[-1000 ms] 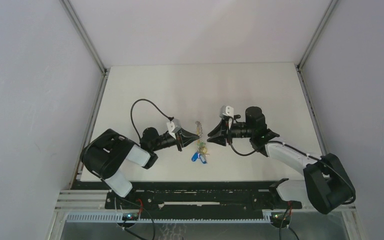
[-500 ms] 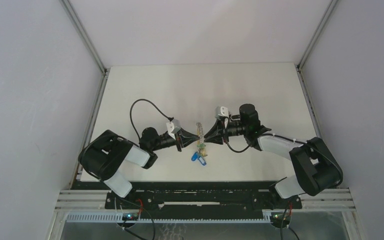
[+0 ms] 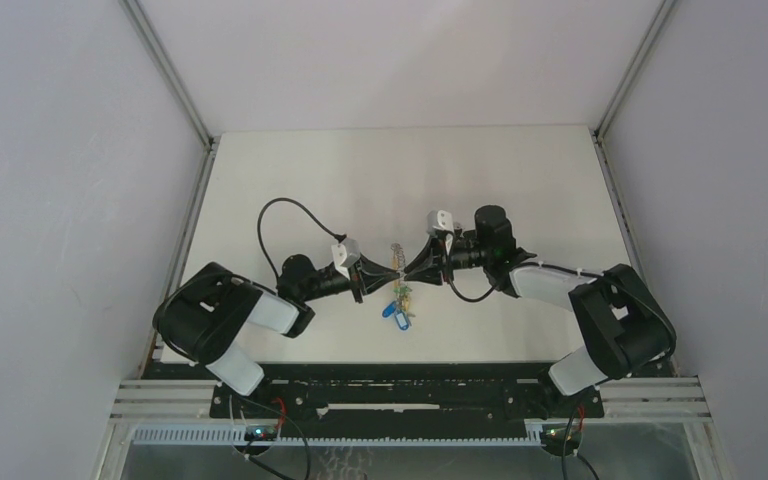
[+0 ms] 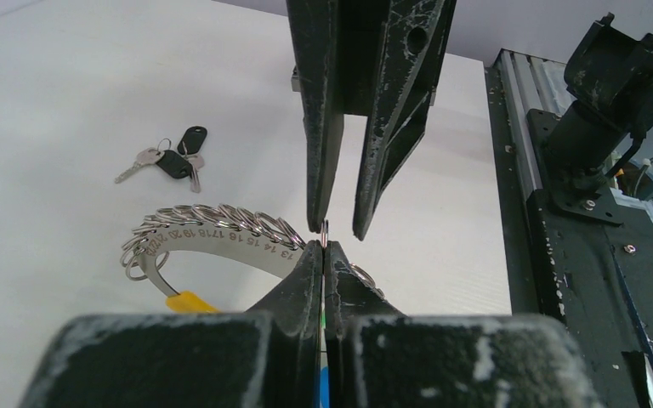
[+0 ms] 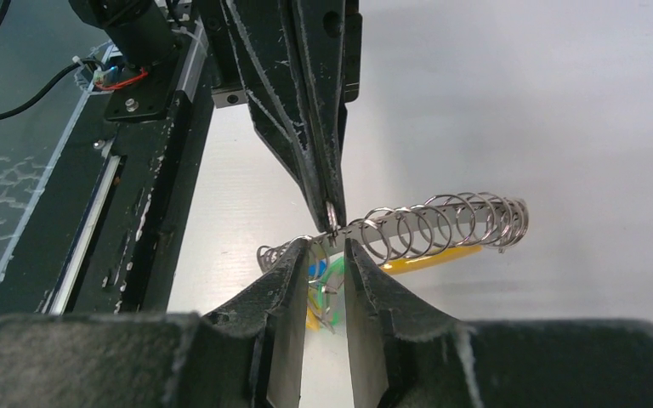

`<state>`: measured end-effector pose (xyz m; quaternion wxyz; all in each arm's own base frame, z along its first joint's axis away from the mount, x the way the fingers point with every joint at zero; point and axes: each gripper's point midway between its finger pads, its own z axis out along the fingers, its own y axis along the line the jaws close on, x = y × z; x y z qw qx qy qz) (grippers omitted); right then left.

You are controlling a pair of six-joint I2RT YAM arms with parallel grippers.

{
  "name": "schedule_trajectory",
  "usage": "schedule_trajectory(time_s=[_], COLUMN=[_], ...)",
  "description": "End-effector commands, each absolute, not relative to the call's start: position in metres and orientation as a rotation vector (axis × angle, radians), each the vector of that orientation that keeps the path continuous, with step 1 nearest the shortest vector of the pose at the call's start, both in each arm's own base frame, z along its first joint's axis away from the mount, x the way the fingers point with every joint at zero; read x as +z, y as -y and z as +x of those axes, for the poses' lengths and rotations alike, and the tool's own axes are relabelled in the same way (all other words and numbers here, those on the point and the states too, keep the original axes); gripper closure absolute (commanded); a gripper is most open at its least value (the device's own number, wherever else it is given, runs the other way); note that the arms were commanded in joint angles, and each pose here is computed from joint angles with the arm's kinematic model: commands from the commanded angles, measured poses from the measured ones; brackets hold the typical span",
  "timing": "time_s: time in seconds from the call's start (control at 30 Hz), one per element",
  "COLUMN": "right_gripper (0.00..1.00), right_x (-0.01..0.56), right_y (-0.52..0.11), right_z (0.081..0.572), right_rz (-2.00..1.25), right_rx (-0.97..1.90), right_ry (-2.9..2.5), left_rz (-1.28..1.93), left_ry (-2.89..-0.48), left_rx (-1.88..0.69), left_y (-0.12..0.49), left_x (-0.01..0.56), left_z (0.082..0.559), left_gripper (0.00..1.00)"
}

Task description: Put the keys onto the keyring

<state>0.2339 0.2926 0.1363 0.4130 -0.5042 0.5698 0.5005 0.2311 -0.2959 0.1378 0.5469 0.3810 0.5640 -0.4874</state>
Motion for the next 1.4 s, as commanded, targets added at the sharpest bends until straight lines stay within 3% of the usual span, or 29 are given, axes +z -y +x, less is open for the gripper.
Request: schedule_trajectory(time_s=[0.0,0.4,0.63,0.7,1.0,1.13,1.37], right_gripper=[0.78,0.85,1.00,1.00,1.00,1.00,1.00], right_x=[0.156,0.156,0.151,0.150,0.135,0.131,0.137], right_y=[-0.304,-0.312,-0.314,-0.312,-0.288,-0.277,-0.265], right_z=[0.243,0.235,0.233,0.233,0.235,0.238,0.240], right_rz=[-1.287,-1.324,-1.353,-1.362,-1.444,-1.501,-1.626], right_rx=[1.244,1.297,1.314,1.299,1.046,0.872,0.625], right_ry=[-1.337,-1.325,-1.356,-1.381,-1.700,-1.865,-2.031], left_rz=[0.910,0.908,0.905,0.902,0.893,0.900,0.920], left_ry=[-1.223,-1.215,-1.217,-1.221,-1.248,-1.250,-1.251], left_rx=[-1.161,-1.162,-1.159,-1.157,-1.137,-1.140,-1.139], left_y=[0.295,0.296,0.295,0.295,0.294,0.294,0.295], left_x=[0.164,0.167,0.167,0.166,0.157,0.155,0.150], left_z=[0.225,0.224,0.224,0.225,0.229,0.229,0.228], left_gripper=[1.00,1.00,1.00,0.99,0.69,0.63,0.62])
